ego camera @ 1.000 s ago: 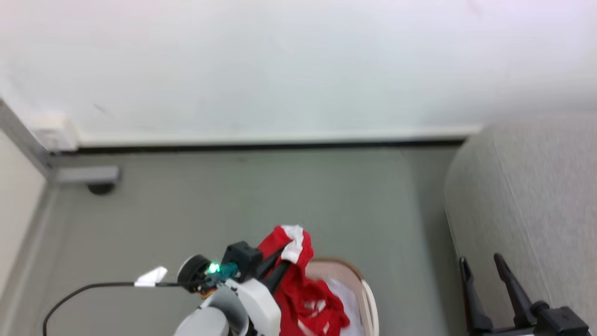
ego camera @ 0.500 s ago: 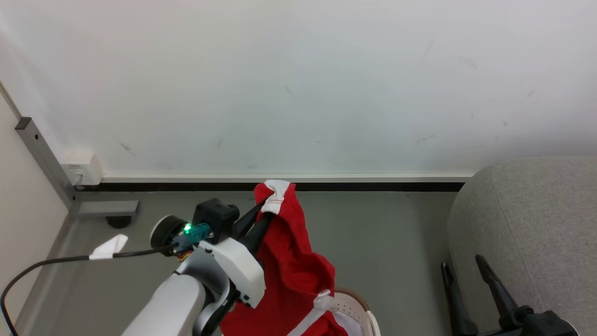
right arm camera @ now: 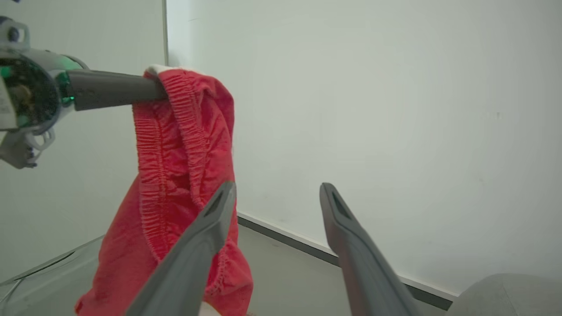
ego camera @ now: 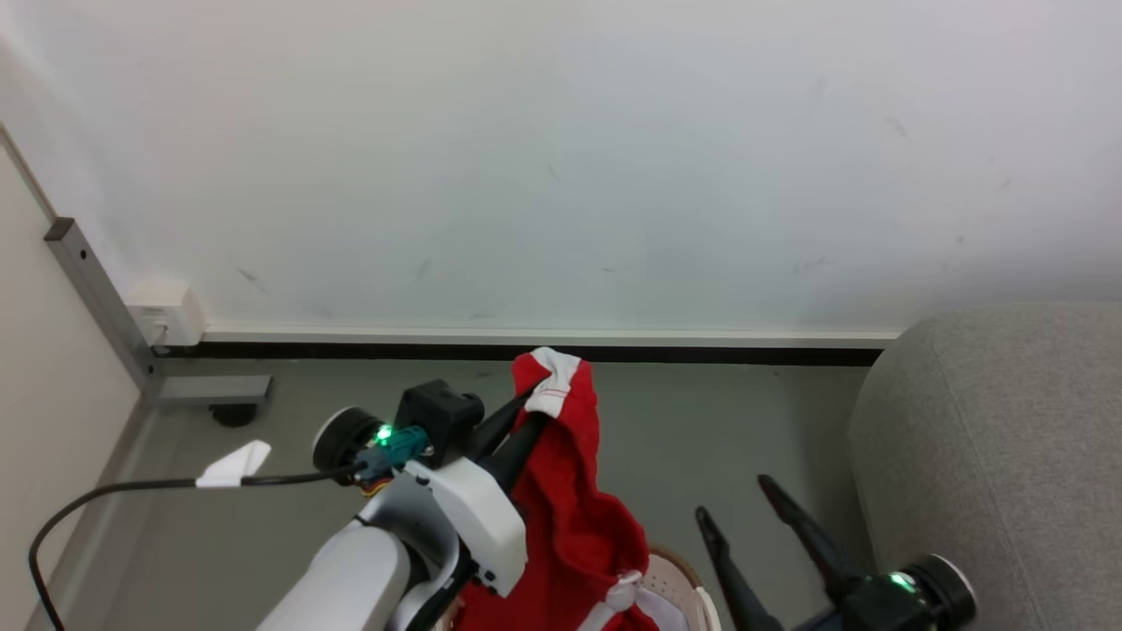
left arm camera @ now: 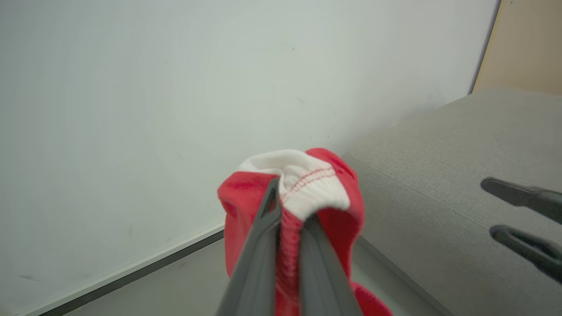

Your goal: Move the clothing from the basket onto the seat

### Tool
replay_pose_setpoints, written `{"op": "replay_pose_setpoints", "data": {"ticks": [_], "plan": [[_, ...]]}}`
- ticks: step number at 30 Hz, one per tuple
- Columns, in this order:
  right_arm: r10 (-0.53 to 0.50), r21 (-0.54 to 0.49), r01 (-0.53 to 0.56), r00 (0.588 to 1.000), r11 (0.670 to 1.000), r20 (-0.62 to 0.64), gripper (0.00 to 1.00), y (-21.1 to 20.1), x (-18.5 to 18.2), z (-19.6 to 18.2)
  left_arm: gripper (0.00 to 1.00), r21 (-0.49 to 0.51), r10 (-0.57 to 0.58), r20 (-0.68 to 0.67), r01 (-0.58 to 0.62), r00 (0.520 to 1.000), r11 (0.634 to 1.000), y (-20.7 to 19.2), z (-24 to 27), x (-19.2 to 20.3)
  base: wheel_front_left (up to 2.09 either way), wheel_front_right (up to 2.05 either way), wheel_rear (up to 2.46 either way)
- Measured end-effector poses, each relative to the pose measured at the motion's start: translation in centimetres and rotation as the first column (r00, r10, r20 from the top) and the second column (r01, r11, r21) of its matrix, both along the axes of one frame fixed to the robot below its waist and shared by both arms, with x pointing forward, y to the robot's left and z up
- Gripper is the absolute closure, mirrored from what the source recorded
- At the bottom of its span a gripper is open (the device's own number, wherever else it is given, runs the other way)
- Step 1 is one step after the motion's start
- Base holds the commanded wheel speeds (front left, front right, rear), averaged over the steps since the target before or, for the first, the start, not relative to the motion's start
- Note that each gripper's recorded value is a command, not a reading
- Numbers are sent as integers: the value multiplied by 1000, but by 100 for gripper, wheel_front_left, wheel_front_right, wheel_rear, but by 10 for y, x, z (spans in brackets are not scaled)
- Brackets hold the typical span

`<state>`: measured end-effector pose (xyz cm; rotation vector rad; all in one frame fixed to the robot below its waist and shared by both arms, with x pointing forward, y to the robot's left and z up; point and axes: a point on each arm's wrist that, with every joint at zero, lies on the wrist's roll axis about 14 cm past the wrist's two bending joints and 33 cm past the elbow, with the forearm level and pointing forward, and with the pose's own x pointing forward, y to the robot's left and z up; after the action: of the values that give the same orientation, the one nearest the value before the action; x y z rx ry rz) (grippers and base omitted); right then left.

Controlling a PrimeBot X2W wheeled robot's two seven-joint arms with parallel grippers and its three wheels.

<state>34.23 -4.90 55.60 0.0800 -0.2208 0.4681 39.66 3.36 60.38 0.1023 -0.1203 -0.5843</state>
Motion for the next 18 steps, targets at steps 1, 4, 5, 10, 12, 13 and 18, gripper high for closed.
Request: {"op": "replay_pose_setpoints", "data": {"ticks": [1, 4, 5, 10, 12, 13, 18], "plan": [[23, -17, -23, 1000, 1000, -6, 0, 7, 1, -2, 100, -1, -4, -2, 4, 1000, 1000, -1, 0, -1, 0, 0, 0], [78, -69, -80, 996, 994, -32, 0, 23, 8, -10, 100, -3, -22, -10, 22, 1000, 1000, -7, -1, -5, 0, 0, 0], [91, -74, -93, 995, 993, -40, 0, 27, 11, -12, 100, -7, -29, -12, 29, 999, 1000, -9, 0, -6, 0, 0, 0], [157, -126, -169, 982, 978, -102, 0, 49, 20, -28, 100, -26, -79, -11, 79, 997, 997, -24, 3, -18, 0, 0, 0], [186, -134, -202, 974, 970, -126, 0, 59, 21, -33, 100, -30, -100, -13, 99, 995, 995, -30, 4, -23, 0, 0, 0], [198, -143, -216, 971, 966, -134, 0, 62, 22, -35, 100, -34, -109, -12, 109, 994, 994, -33, 5, -25, 0, 0, 0], [229, -138, -256, 955, 957, -189, 0, 72, 26, -44, 100, -41, -170, -19, 169, 985, 985, -51, 7, -38, 0, 0, 0]]}}
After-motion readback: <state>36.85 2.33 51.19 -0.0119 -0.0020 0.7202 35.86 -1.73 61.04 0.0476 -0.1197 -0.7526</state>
